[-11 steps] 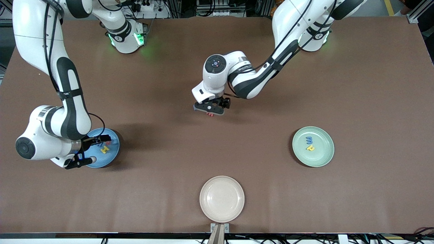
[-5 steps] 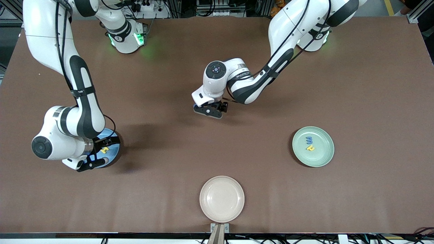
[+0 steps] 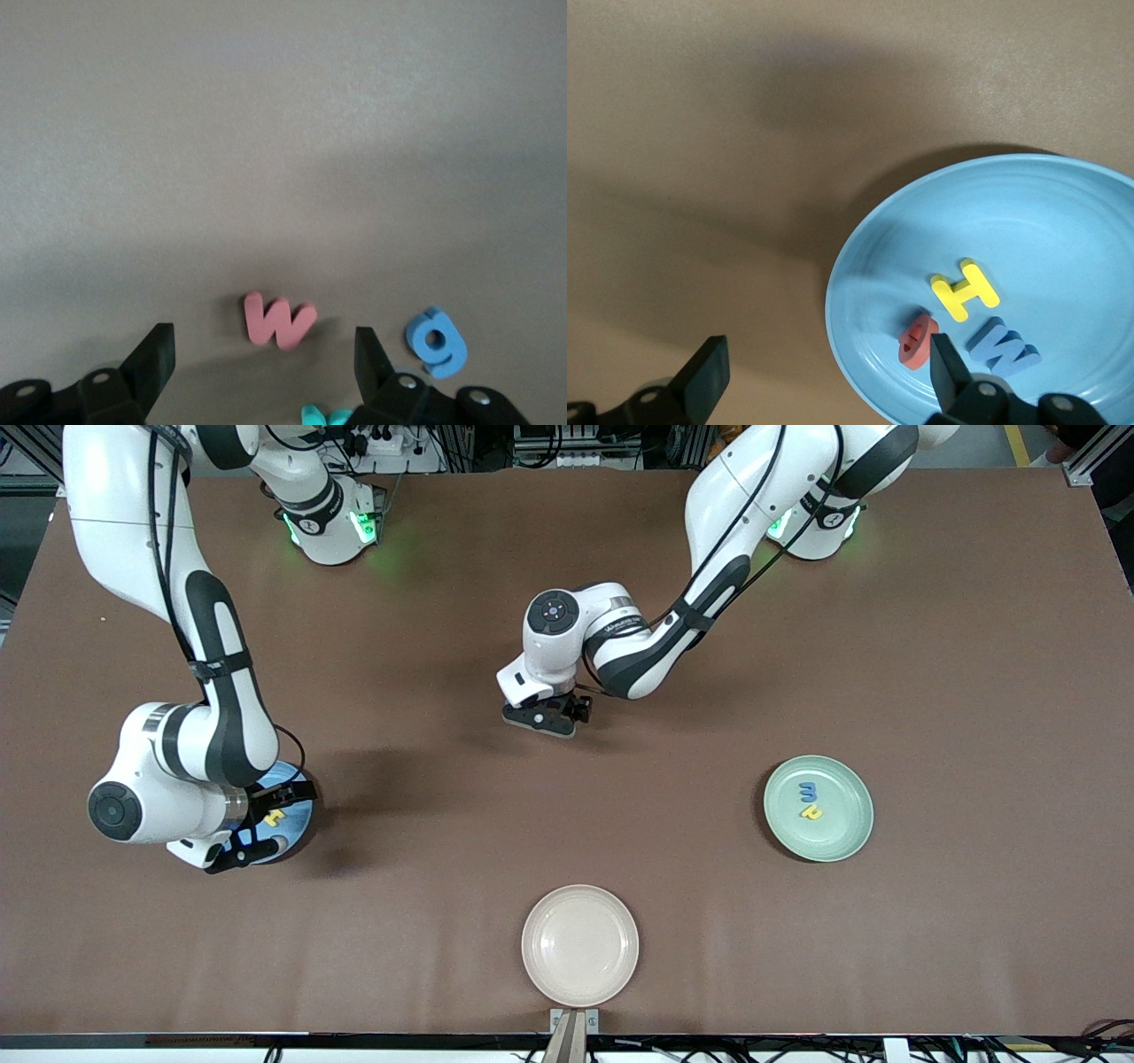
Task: Sort uppercase to blue plate, lowercase to green plate
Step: 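Grasp the pink w with the left gripper while the right gripper releases the W, then carry the pink w to the green plate while the right gripper moves back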
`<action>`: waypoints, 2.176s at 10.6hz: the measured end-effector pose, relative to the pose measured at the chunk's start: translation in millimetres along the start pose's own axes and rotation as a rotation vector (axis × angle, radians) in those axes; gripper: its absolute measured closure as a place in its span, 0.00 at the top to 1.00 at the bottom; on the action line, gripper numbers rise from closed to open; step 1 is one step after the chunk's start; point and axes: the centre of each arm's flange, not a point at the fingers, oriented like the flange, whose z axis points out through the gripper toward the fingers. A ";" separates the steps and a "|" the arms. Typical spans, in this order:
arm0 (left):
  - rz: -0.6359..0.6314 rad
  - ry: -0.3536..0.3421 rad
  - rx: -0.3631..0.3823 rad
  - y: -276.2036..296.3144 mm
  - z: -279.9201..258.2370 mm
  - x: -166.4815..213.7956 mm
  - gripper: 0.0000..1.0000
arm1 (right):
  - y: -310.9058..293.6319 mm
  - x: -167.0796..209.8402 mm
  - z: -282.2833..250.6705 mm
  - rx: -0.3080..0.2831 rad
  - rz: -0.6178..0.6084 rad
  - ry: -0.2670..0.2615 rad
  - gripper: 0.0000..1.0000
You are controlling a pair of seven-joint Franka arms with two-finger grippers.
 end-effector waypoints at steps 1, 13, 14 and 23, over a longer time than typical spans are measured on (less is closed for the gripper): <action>-0.002 0.002 -0.002 0.2 0.7 2.0 0.90 | -0.2 0.1 0.0 0.000 0.000 0.000 1.00; 0.017 0.003 0.020 7.0 19.7 0.4 0.75 | -14.8 4.7 0.9 -0.007 -0.021 0.002 1.00; 0.018 0.001 0.021 6.9 21.3 -0.1 0.75 | -17.4 5.3 1.2 -0.008 -0.022 0.001 1.00; 0.035 0.012 0.017 9.7 16.6 3.1 0.40 | -25.1 7.2 2.0 -0.010 -0.009 -0.001 1.00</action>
